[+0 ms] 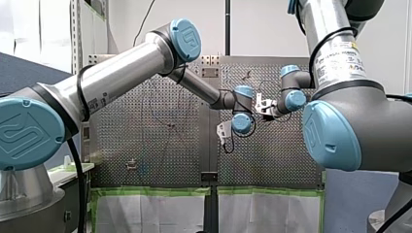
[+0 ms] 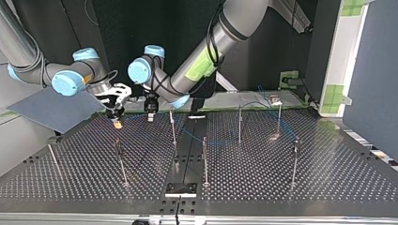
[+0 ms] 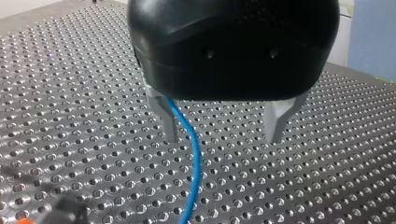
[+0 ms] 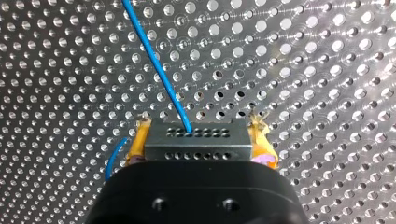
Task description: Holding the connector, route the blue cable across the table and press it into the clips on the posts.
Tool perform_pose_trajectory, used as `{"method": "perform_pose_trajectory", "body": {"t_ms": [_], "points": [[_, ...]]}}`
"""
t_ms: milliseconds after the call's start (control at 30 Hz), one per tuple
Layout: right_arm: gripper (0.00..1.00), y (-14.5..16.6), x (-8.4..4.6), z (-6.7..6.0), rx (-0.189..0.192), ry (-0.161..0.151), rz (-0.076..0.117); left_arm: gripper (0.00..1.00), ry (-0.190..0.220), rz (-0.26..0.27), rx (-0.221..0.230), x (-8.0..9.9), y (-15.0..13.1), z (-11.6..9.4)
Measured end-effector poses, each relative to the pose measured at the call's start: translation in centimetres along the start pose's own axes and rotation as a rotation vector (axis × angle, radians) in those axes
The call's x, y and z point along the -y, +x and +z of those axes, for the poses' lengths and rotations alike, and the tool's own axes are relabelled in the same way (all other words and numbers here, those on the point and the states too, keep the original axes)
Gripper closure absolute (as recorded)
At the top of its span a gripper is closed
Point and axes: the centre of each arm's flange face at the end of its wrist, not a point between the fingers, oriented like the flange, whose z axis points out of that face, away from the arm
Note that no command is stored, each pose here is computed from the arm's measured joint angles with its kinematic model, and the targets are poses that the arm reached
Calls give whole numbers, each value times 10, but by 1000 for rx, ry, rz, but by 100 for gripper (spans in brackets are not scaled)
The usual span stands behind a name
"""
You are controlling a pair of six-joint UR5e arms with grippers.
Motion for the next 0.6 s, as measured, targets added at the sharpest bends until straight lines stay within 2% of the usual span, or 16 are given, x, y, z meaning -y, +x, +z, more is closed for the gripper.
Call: {"method": "perform_pose_trajectory", "body": {"t_ms": [33, 67, 100, 133, 167, 200, 467, 600], "points": [[100, 0, 0, 0, 0, 0, 0, 56, -1, 2, 1, 1, 0, -1], [100, 0, 0, 0, 0, 0, 0, 70, -2, 2, 2, 2, 0, -1], [100, 0, 0, 0, 0, 0, 0, 79, -2, 2, 3, 2, 0, -2], [100, 0, 0, 0, 0, 0, 0, 79, -2, 1, 5, 3, -1, -2], [100, 0, 0, 0, 0, 0, 1, 85, -2, 0, 6, 4, -1, -2], [100, 0, 0, 0, 0, 0, 1, 100, -2, -1, 7, 4, -2, -2], [100, 1, 3, 1, -5, 5, 0, 100, -35, -17, 24, 3, -9, -2], [100, 9, 9, -2, -17, 33, -4, 100, -53, -14, 25, 4, -18, -6]]}}
